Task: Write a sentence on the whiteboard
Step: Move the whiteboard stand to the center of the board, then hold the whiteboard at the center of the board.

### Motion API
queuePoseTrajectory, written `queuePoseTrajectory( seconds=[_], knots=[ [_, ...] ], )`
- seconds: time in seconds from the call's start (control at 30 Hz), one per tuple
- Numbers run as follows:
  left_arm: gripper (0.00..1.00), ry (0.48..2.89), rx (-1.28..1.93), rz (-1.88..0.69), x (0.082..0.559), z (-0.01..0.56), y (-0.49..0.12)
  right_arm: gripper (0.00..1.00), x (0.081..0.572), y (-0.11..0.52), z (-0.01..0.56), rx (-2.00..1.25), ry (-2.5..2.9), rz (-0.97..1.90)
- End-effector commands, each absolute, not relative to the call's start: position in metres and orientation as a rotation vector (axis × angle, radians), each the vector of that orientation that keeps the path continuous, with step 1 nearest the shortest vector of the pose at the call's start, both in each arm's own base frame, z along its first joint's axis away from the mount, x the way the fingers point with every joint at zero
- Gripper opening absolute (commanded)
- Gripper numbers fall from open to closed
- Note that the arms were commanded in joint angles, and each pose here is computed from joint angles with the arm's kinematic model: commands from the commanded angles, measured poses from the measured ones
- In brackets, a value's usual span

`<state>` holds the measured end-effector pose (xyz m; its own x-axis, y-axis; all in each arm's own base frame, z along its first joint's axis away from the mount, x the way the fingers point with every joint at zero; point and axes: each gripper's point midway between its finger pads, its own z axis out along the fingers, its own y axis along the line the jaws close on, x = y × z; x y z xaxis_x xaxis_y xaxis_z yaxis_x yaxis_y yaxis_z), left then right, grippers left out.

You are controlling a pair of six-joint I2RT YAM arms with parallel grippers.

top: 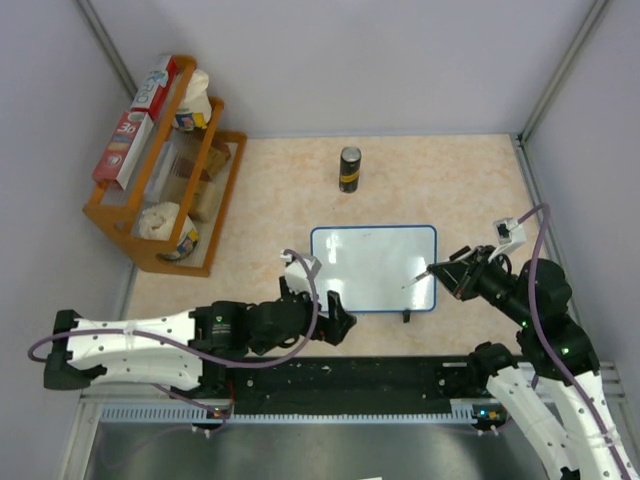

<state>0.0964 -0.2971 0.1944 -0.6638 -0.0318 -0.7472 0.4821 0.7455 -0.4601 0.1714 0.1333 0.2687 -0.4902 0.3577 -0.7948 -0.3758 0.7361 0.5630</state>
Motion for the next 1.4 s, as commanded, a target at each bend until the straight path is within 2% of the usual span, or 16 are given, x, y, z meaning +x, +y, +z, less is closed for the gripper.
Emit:
queuePoseTrajectory(
  seconds=[0.0, 0.37, 0.6, 1.2, 1.37],
  knots=[
    [0.99, 2.078, 0.262, -0.86, 0.108, 0.218, -0.275, 0.0, 0.149, 0.135, 0.256, -0.057, 1.918, 0.918],
    [0.99, 2.129, 0.166, -0.925, 0.113, 0.191, -0.254, 0.0, 0.114, 0.131, 0.214, -0.05, 1.982, 0.965],
    [0.99, 2.121, 0.163, -0.939, 0.119, 0.186, -0.248, 0.0, 0.11, 0.135, 0.217, -0.064, 1.976, 1.0],
    [0.99, 2.086, 0.17, -0.993, 0.207, 0.176, -0.215, 0.0, 0.173, 0.154, 0.229, -0.126, 1.904, 0.979],
    [0.99, 2.048, 0.197, -1.036, 0.223, 0.193, -0.21, 0.0, 0.198, 0.16, 0.244, -0.147, 1.846, 0.963]
  ],
)
